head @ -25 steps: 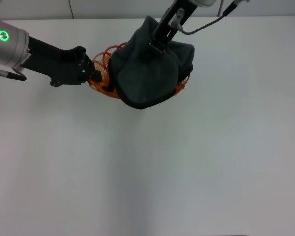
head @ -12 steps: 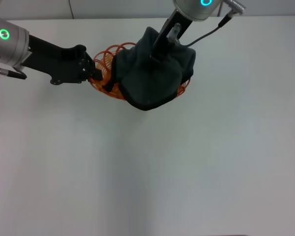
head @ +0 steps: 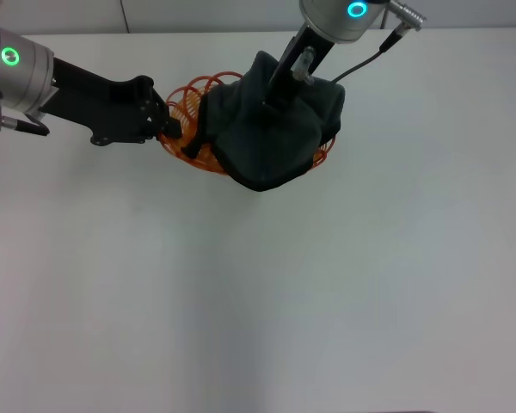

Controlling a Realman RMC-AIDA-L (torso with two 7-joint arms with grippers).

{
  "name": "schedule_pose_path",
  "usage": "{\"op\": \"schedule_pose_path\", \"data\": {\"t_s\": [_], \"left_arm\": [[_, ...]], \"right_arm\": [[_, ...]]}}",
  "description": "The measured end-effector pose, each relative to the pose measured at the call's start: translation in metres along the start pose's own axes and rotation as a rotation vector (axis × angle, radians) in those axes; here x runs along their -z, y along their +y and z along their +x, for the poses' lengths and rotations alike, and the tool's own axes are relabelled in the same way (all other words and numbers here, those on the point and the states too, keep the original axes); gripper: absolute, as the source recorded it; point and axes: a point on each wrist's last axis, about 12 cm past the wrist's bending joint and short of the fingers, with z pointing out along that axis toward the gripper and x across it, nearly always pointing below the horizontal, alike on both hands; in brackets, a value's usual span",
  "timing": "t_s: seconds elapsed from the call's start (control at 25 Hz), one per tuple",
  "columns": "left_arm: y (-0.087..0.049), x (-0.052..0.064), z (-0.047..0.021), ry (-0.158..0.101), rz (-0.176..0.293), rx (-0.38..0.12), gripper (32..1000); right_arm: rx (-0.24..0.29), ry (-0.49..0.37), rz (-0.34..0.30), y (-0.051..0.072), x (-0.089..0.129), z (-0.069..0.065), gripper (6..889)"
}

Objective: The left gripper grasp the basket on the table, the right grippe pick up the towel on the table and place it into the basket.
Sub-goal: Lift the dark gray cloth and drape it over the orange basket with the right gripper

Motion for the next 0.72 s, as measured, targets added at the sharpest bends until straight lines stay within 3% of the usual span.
{"op": "schedule_pose_path", "data": {"t_s": [0.72], "left_arm": [[0.0008, -0.0002, 0.0006, 0.001, -0.001, 0.002, 87]], "right_arm": [[-0.004, -0.005, 0.007, -0.0007, -0.0002, -0.0006, 83]]}}
